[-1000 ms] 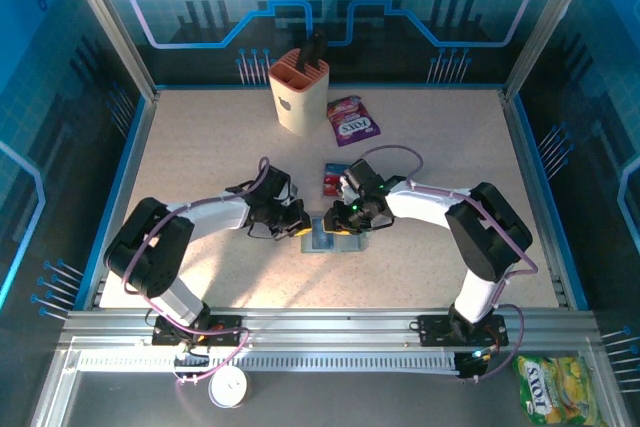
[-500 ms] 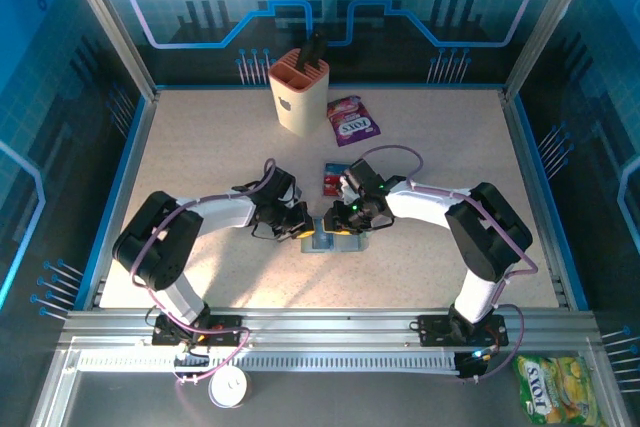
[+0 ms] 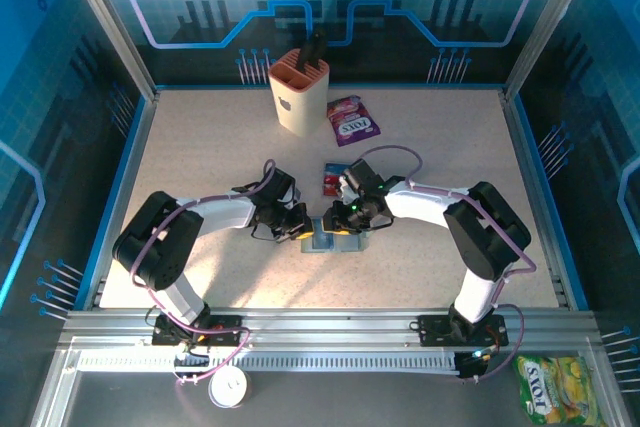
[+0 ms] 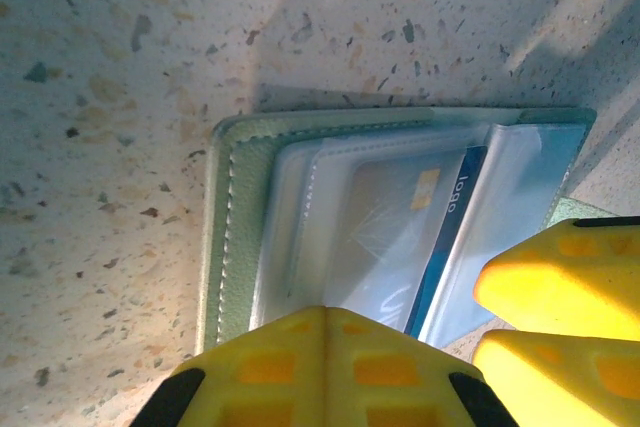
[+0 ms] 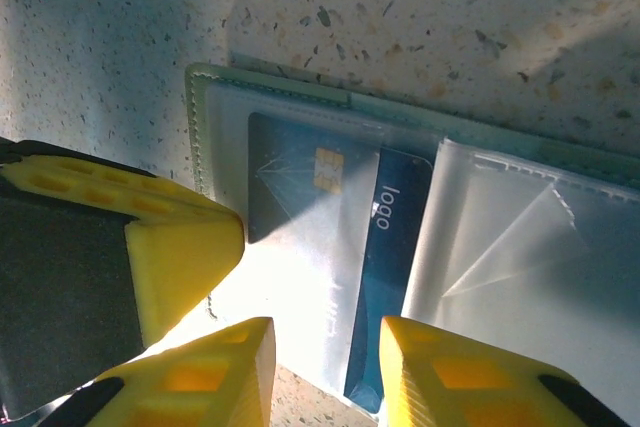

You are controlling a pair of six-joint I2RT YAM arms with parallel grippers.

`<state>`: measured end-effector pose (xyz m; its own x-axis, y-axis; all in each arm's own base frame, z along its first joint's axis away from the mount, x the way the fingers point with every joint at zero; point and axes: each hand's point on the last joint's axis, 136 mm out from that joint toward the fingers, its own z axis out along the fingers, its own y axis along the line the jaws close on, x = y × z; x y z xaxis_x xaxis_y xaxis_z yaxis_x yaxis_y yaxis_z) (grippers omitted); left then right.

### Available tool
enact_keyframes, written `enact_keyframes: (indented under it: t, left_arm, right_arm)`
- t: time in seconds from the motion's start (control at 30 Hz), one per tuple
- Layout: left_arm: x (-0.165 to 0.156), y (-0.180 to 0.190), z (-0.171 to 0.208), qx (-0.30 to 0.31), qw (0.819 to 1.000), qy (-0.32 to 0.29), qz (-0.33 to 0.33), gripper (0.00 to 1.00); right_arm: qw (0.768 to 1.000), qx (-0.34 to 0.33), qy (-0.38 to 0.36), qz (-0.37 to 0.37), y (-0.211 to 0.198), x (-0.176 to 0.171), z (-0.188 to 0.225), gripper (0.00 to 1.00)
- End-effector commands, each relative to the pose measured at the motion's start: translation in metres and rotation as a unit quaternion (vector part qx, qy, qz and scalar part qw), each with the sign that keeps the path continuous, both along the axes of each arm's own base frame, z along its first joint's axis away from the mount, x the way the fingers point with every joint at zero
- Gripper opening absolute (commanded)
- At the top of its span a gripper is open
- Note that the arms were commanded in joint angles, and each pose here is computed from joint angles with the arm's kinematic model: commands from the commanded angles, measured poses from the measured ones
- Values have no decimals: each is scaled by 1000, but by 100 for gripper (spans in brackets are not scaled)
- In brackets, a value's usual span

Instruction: Take the credit cards out of the card holder

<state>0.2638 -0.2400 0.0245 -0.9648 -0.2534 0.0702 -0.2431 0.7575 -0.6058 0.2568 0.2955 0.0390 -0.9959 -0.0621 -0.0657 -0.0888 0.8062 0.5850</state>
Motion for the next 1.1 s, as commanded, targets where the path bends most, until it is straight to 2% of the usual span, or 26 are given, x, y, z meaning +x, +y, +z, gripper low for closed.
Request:
enact_keyframes:
  t: [0.0,0.3,0.57,1.07]
  left_arm:
    - [-7,5,-11,23,1000,13,-5,0]
    - [-9,7,-16,27,999,21,-4,0]
    - [-10,8,-18,28,999,24,-3,0]
    - [-11,8,-19,29,999,27,-3,0]
  right_arm:
    - [1000,-1,15,2,0,-3,-8,35]
    - [1000,-3,30,-3,-2,-5,-19,36]
    - [999,24,40,-8,4,-6,-19,35]
    - [999,-18,50,-12,-10,-8,-29,36]
